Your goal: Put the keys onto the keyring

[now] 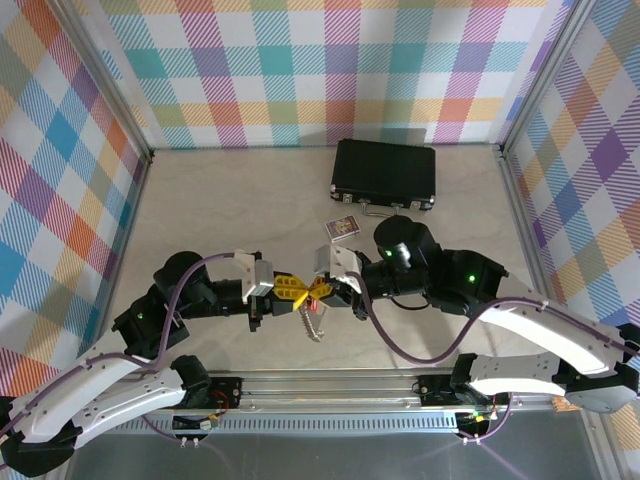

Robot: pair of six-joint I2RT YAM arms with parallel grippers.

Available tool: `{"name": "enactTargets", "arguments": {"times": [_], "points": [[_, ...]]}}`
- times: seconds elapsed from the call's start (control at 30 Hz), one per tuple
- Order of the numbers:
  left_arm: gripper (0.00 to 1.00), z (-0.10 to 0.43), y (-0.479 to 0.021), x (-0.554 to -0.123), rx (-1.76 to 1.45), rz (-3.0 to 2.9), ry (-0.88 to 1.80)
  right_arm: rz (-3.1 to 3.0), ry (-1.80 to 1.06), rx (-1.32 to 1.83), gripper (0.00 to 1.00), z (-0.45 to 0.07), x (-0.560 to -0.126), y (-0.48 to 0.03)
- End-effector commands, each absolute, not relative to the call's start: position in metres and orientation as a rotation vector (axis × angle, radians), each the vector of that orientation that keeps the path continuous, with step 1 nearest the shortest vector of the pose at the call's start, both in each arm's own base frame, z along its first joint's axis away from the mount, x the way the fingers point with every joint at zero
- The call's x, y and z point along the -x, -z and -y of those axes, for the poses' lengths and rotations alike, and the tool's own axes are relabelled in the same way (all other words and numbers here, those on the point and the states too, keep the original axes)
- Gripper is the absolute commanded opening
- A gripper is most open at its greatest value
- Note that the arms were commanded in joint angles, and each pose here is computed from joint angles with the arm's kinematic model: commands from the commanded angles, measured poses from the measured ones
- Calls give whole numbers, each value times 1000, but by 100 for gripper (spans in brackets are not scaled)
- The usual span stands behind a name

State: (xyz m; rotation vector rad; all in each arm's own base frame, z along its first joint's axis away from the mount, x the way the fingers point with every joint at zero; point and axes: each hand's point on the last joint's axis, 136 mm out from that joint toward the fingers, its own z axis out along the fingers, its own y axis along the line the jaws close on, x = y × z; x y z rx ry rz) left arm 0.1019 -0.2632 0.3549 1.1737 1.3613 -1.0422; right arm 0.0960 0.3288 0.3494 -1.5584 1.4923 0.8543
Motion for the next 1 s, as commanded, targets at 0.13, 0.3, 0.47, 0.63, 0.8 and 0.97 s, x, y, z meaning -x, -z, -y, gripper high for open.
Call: {"name": "enactTargets", "arguments": {"times": [0.13,0.3,0.47,0.63,0.8,0.97], "points": [[10,258,-331,-111,-1240,-1466,912,-1591,-757,1660,0,-327,-102,-335],[10,260,-330,-111,-1241,-1472,919,-1611,-757,1671,0,-330,-103,-330],[0,263,-329,-110,-1254,-1473,938,-1603,-768,1671,0,-331,-101,-331],[0,263,-338,-105,-1221,-1426,988,-1587,-791,1649,0,-330,-100,-336],[0,260,-366,-98,-1116,-1299,1075,-1511,-844,1524,26,-330,-101,-348],[0,257,-386,-92,-1045,-1184,1146,-1460,-891,1443,29,-328,-99,-356]]}}
